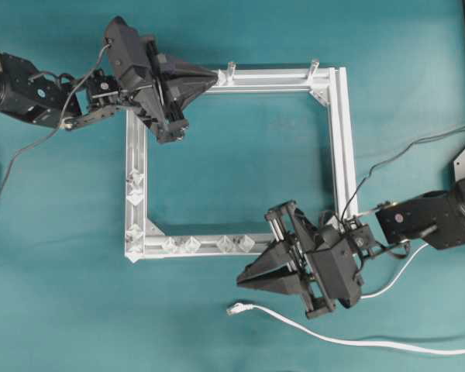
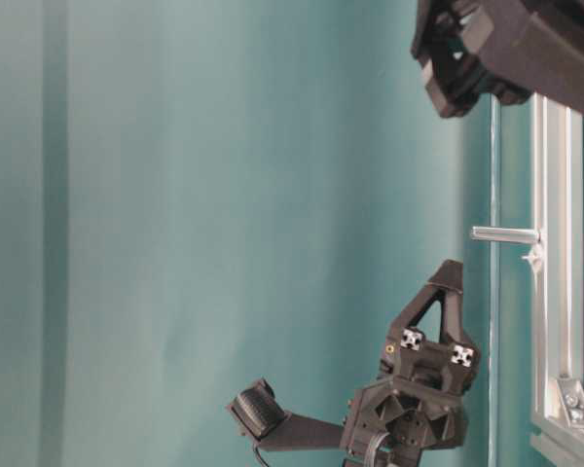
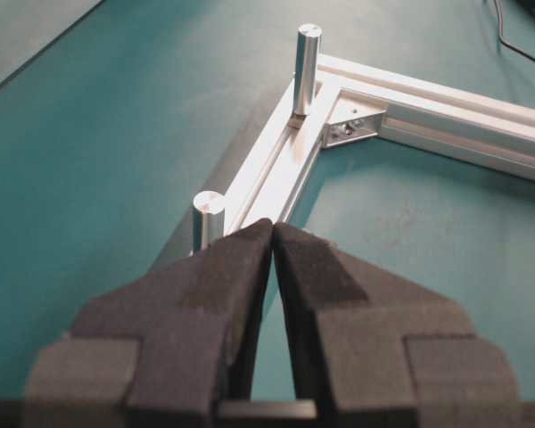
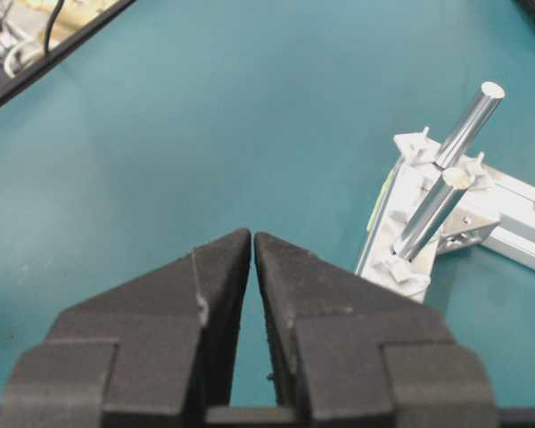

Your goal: Move the cable alternately left and right between 8 closely spaced pins so it hooks onto each one.

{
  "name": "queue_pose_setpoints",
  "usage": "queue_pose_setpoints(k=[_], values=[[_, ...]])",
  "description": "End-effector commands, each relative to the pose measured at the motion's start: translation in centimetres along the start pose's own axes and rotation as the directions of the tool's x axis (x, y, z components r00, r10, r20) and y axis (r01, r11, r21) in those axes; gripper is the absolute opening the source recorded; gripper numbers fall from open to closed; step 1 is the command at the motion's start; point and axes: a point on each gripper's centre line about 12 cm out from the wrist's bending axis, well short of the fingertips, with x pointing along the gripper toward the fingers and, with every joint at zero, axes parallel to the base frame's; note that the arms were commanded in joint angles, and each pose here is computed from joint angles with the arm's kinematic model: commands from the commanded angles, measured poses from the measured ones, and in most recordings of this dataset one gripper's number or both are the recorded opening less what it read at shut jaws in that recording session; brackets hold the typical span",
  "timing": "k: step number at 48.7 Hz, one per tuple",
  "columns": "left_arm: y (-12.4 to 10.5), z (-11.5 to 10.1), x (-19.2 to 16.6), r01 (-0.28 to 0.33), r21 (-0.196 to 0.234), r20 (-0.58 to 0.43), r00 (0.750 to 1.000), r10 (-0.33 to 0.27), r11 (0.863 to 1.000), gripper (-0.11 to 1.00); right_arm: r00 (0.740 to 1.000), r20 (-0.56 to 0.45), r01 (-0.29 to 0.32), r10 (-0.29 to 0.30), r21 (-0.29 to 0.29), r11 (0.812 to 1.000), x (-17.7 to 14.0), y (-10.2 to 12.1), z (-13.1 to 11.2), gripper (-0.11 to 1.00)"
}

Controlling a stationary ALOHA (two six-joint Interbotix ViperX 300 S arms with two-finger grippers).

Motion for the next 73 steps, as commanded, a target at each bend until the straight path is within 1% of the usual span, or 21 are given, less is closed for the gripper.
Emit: queue_pose_setpoints(k=[1, 3, 4, 6, 8, 11, 14, 19, 25, 30, 34, 39, 43, 47, 51, 56, 63, 69, 73], values=[[-1.4, 3.3, -0.7, 0.052, 0.028, 0.063, 0.997, -0.054, 0.998, 0.15, 0.999, 0.040, 0.002, -0.003, 0.005, 1.000, 0.2, -0.1, 1.3, 0.19], [-1.4, 3.8, -1.0, 0.051, 0.029, 0.051, 0.997, -0.052, 0.998, 0.13, 0.999, 0.032, 0.002, -0.003, 0.008, 1.000, 0.2, -0.1, 1.1, 0.17], [-1.3, 3.9, -1.2, 0.051, 0.031, 0.041, 0.998, -0.052, 0.998, 0.07, 1.000, 0.029, 0.002, -0.003, 0.011, 1.000, 0.2, -0.1, 1.2, 0.12], [-1.2, 4.1, -1.5, 0.050, 0.032, 0.016, 0.999, -0.050, 0.998, 0.01, 1.000, 0.017, 0.002, -0.003, 0.017, 1.000, 0.3, -0.1, 1.0, 0.04], [-1.1, 4.1, -1.8, 0.050, 0.033, -0.013, 0.999, -0.049, 0.998, 0.00, 1.000, 0.006, 0.003, -0.003, 0.025, 1.000, 0.3, -0.1, 1.0, 0.00], [-1.1, 4.3, -2.5, 0.051, 0.035, -0.048, 0.998, -0.049, 0.998, 0.00, 1.000, -0.005, 0.005, -0.005, 0.031, 1.000, 0.4, -0.2, 1.3, 0.00], [-1.3, 4.6, -3.2, 0.057, 0.035, -0.059, 0.997, -0.055, 0.998, 0.00, 1.000, -0.008, 0.006, -0.006, 0.032, 0.999, 0.5, -0.3, 2.0, 0.00], [-1.7, 5.6, -4.6, 0.073, 0.035, -0.047, 0.996, -0.072, 0.997, 0.00, 1.000, -0.025, 0.009, -0.008, 0.032, 0.999, 0.7, -0.4, 3.4, 0.00], [-2.2, 6.8, -6.6, 0.092, 0.032, -0.019, 0.996, -0.092, 0.995, 0.00, 0.995, -0.097, 0.013, -0.009, 0.043, 0.999, 1.0, -0.3, 5.1, 0.00], [-2.4, 7.4, -8.4, 0.104, 0.031, -0.009, 0.995, -0.104, 0.994, 0.00, 0.982, -0.189, 0.011, -0.001, 0.052, 0.999, 1.2, 0.2, 6.3, 0.00], [-2.3, 7.4, -9.7, 0.107, 0.029, -0.022, 0.994, -0.107, 0.994, 0.00, 0.962, -0.274, 0.009, 0.008, 0.061, 0.998, 1.5, 0.8, 6.8, 0.00], [-2.1, 7.2, -11.2, 0.109, 0.028, -0.046, 0.993, -0.108, 0.994, 0.00, 0.936, -0.352, 0.019, 0.015, 0.093, 0.996, 1.8, 1.4, 7.2, 0.00], [-2.0, 6.9, -12.4, 0.112, 0.028, -0.065, 0.992, -0.110, 0.993, 0.00, 0.921, -0.390, 0.044, 0.012, 0.134, 0.990, 1.9, 1.4, 7.7, 0.00], [-1.9, 6.4, -13.8, 0.118, 0.030, -0.078, 0.990, -0.115, 0.993, 0.00, 0.903, -0.430, 0.073, 0.009, 0.173, 0.982, 2.1, 1.4, 7.7, 0.00], [-1.9, 6.0, -14.9, 0.125, 0.031, -0.081, 0.989, -0.122, 0.992, 0.00, 0.896, -0.444, 0.092, 0.008, 0.202, 0.975, 2.3, 1.4, 8.0, 0.00], [-1.9, 5.7, -16.4, 0.136, 0.029, -0.072, 0.988, -0.133, 0.990, 0.00, 0.894, -0.448, 0.105, 0.011, 0.234, 0.967, 3.0, 1.6, 8.2, 0.00], [-1.7, 5.4, -18.6, 0.145, 0.028, -0.060, 0.988, -0.143, 0.989, 0.00, 0.879, -0.476, 0.133, 0.016, 0.277, 0.952, 3.6, 2.0, 7.6, 0.00], [-1.4, 4.8, -20.6, 0.151, 0.026, -0.062, 0.987, -0.149, 0.988, 0.00, 0.854, -0.520, 0.175, 0.014, 0.313, 0.933, 3.9, 2.0, 7.1, 0.00], [-1.2, 4.4, -21.8, 0.155, 0.015, -0.056, 0.986, -0.154, 0.988, 0.00, 0.840, -0.543, 0.200, 0.012, 0.330, 0.923, 4.0, 2.0, 6.9, 0.00]])
